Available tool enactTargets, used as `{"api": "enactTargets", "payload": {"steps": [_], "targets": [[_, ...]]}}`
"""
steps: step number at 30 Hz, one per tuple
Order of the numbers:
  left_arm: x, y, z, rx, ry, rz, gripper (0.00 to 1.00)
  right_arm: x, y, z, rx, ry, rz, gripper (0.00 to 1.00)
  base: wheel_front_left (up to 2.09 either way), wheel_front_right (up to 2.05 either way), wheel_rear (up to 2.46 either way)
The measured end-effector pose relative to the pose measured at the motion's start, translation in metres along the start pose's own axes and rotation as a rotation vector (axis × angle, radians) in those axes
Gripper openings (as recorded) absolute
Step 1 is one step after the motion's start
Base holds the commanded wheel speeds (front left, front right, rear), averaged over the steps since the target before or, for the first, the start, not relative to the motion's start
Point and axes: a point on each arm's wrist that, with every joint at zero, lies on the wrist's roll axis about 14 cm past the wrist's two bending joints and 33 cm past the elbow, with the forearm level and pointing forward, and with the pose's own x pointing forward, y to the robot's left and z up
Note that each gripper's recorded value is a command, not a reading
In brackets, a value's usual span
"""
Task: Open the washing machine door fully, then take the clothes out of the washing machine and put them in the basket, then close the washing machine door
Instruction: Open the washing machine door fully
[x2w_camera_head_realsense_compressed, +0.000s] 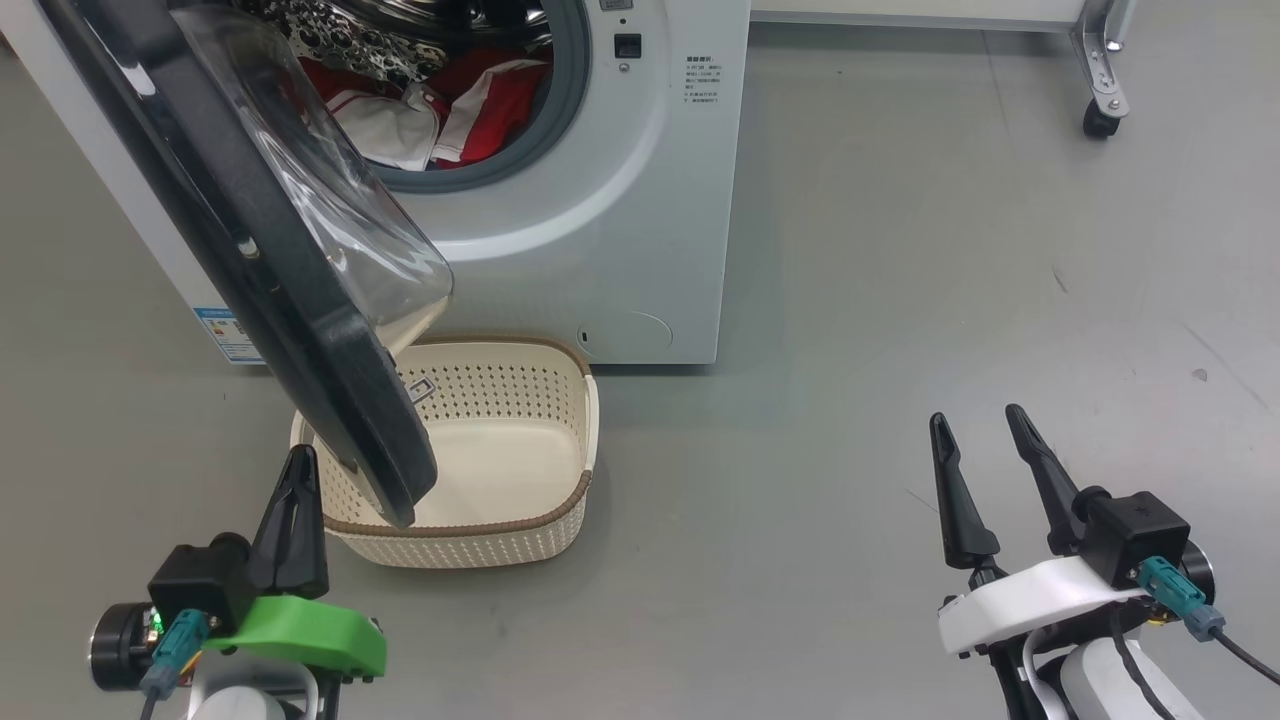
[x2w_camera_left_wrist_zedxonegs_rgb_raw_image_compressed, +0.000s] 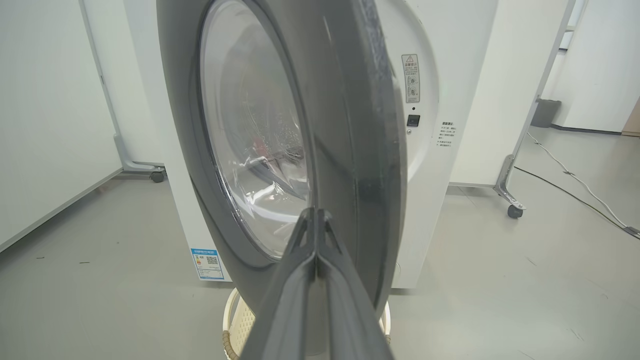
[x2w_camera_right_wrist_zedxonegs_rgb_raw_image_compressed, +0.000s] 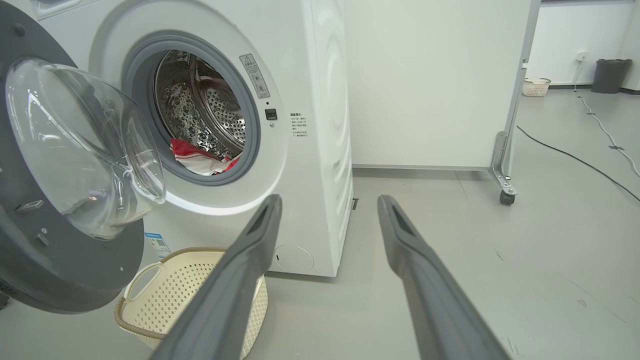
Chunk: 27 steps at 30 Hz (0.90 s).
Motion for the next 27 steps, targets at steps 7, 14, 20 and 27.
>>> {"api": "enactTargets", "payload": {"steps": [7, 14, 20, 27], "targets": [[0.002, -0.001, 0.013, -0.008, -0.041, -0.011, 0.00, 0.000, 0.004, 0.001, 0.008, -0.005, 0.009, 1.00, 0.00, 0.00, 0.00], [0.011, 0.005, 0.051, -0.011, -0.154, 0.002, 0.00, -0.003, 0.006, 0.000, 0.018, -0.006, 0.011, 1.00, 0.00, 0.00, 0.00], [0.027, -0.001, 0.123, 0.007, -0.362, -0.040, 0.00, -0.005, 0.007, 0.000, 0.027, -0.006, 0.009, 1.00, 0.00, 0.00, 0.00], [0.028, -0.026, 0.196, 0.056, -0.573, -0.128, 0.00, -0.008, 0.010, 0.002, 0.034, -0.014, 0.011, 1.00, 0.00, 0.00, 0.00]]}}
